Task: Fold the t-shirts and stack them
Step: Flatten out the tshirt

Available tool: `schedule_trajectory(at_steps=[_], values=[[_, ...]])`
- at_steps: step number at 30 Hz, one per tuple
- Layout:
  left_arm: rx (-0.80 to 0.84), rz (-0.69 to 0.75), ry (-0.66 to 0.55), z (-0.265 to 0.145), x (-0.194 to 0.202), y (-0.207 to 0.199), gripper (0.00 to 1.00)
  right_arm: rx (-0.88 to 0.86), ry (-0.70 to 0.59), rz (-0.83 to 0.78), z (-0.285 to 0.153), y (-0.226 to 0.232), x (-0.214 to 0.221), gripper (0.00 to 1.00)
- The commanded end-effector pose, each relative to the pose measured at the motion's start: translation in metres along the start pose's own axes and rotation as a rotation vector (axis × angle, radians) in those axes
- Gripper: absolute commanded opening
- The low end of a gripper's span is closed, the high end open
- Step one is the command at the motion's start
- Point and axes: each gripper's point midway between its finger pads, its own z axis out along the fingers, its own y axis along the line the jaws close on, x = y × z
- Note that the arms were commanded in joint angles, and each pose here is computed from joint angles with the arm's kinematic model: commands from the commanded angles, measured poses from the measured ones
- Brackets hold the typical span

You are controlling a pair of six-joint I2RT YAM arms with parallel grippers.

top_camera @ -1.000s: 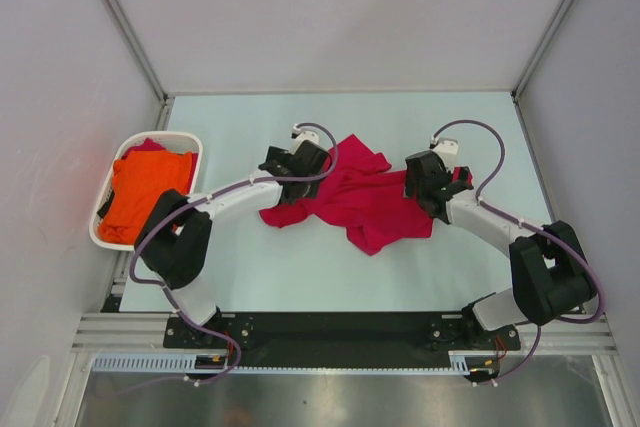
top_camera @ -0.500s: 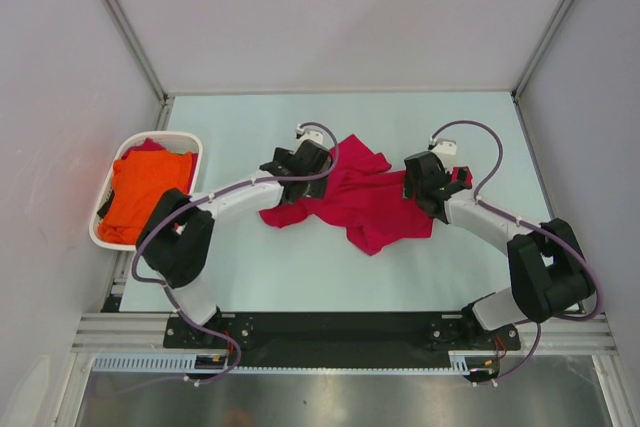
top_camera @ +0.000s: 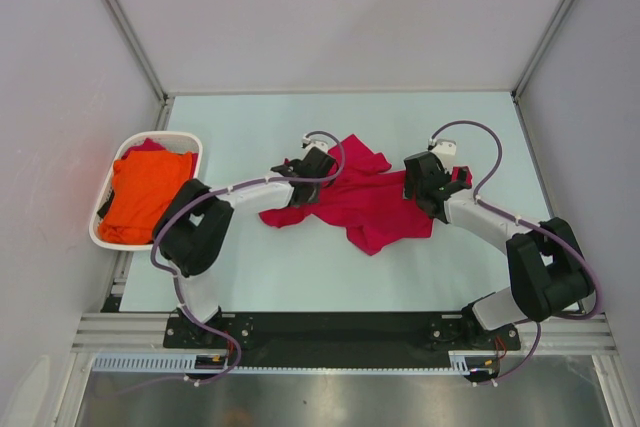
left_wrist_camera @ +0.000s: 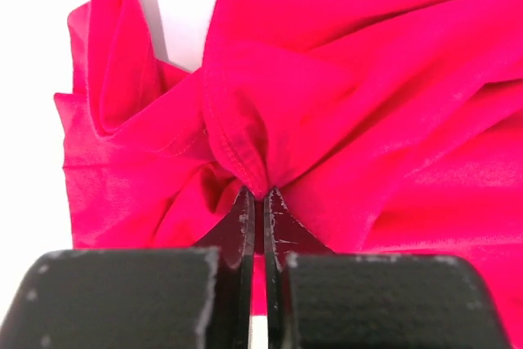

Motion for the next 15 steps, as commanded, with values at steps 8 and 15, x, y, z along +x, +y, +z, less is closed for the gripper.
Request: schedule_trajectory(at_steps=[8, 15], values=[[-0.172, -0.123, -0.267, -0.078, -0.08, 0.058, 0.0, 0.024, -0.044, 0.01, -0.005, 0.001, -0.014, 1.0], [-0.274, -0.212, -0.456, -0.129, -0.153, 0.111, 0.0, 0.029, -0.083, 0.035, -0.012, -0.004, -0.022, 1.0]])
